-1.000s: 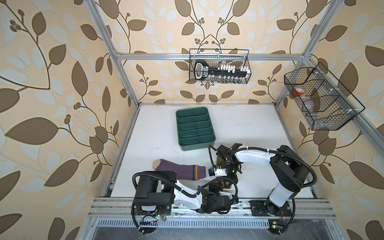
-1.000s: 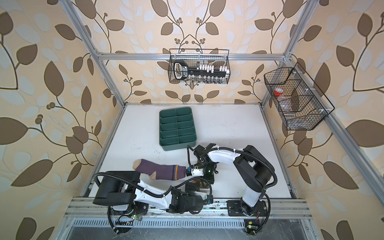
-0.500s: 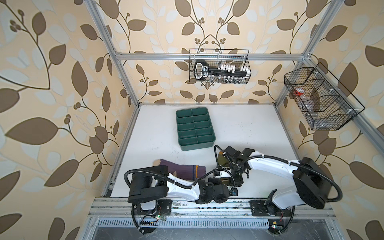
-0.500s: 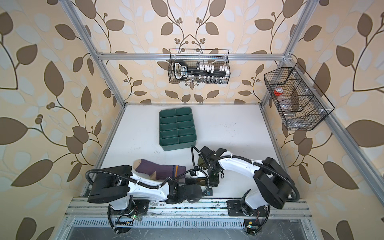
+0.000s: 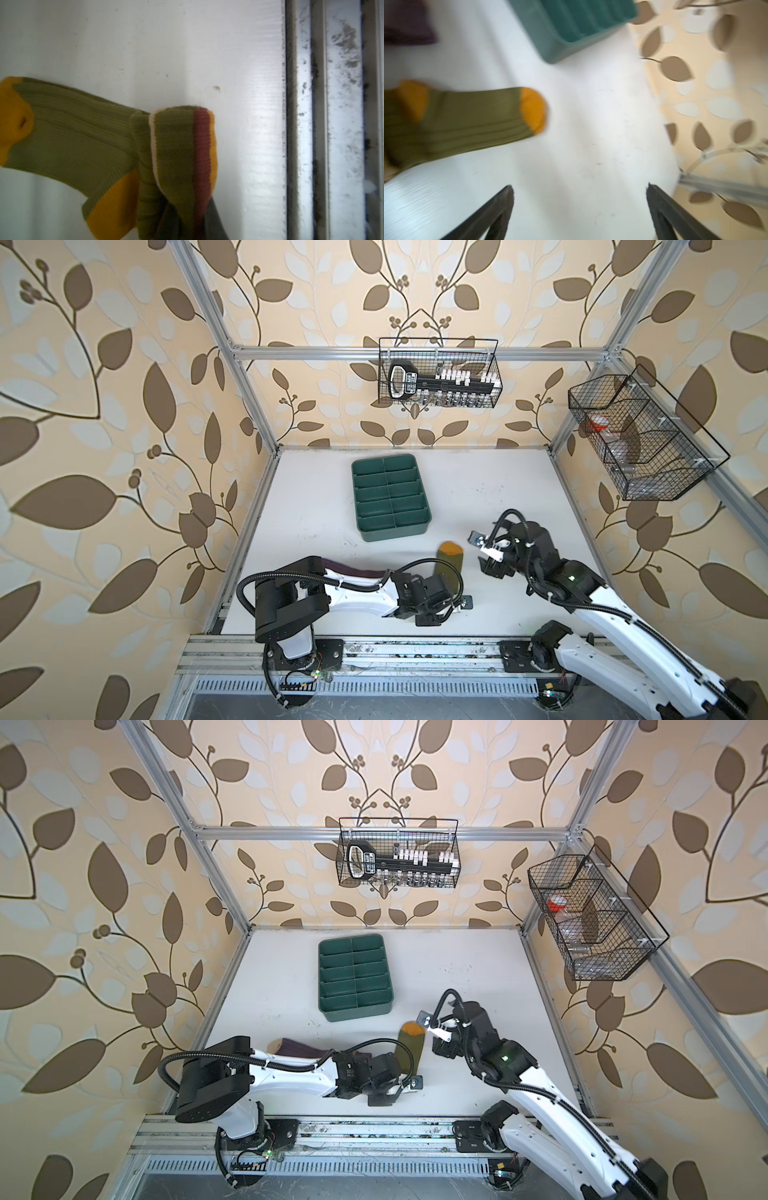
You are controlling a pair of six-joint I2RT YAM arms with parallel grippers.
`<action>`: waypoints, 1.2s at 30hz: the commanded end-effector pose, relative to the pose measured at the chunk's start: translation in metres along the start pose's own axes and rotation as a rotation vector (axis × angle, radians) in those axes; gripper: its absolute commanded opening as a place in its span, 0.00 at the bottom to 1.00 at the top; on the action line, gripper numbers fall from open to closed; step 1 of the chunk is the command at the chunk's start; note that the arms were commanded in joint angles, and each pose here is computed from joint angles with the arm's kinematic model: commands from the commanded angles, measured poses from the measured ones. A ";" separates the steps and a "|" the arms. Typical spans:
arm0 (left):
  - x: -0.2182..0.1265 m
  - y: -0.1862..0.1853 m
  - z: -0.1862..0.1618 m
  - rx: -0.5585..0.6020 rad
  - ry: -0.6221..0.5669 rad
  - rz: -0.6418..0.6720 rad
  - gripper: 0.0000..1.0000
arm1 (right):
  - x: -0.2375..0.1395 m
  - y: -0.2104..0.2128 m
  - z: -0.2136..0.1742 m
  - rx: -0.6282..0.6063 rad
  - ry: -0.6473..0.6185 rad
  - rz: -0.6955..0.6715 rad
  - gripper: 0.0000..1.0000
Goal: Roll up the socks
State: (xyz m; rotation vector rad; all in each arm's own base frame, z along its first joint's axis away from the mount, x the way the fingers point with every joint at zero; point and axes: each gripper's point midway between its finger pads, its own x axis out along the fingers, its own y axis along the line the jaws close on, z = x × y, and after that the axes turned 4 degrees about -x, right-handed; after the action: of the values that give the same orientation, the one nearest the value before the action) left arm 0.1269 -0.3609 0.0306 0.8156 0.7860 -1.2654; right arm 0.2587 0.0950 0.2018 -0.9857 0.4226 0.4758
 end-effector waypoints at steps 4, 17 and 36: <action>0.005 -0.034 -0.029 -0.218 0.154 -0.394 0.00 | -0.061 -0.096 0.002 0.403 -0.145 -0.431 1.00; 0.024 -0.018 -0.037 -0.441 0.227 -0.509 0.00 | -0.087 0.003 0.013 0.009 -0.246 -0.029 1.00; 0.039 -0.020 -0.051 -0.525 0.266 -0.538 0.00 | -0.053 0.215 0.016 -0.643 -0.223 0.234 0.92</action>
State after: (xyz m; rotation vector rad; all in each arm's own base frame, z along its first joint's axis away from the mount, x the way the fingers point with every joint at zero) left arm 0.1260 -0.3846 0.0291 0.2268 1.3237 -1.5137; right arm 0.0916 0.1929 0.1022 -1.5298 0.1648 1.0324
